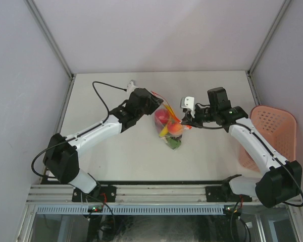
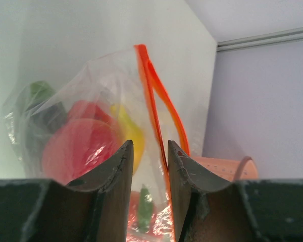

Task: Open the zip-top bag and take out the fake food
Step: Open the zipper of the food storage bag at the center of the board.

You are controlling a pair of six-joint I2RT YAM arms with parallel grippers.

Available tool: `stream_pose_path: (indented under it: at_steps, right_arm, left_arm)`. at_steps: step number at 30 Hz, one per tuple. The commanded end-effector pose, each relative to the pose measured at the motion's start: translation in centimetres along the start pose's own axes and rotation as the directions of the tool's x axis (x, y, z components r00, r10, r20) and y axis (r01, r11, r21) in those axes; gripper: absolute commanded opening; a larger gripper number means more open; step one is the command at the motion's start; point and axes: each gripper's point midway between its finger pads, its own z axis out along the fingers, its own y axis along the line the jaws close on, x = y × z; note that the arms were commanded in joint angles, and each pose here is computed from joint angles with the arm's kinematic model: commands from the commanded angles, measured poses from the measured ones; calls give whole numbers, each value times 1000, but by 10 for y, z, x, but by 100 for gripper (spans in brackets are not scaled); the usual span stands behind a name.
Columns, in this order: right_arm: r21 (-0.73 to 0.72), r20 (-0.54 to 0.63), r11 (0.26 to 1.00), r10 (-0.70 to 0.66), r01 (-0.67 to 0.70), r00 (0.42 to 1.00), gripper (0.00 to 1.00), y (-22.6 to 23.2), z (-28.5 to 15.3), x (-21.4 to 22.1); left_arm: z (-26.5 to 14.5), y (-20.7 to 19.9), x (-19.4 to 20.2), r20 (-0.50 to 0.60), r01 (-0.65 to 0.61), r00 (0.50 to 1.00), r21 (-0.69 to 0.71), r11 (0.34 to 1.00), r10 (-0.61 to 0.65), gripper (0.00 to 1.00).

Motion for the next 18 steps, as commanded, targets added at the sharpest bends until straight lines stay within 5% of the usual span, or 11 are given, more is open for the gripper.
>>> stream_pose_path:
  at_steps: [1,13,18]
  right_arm:
    - [13,21,1000,-27,27,999,0,-2,1,-8]
    - [6,10,999,-42,42,999,0,1,5,-8]
    - [7,4,999,-50,50,999,0,2,6,-9]
  left_arm:
    - [-3,2,-3,22,-24,999,-91,996,26,36]
    - [2,0,10,-46,-106,994,-147,983,101,43]
    - [2,-7,3,-22,-124,992,-127,984,123,4]
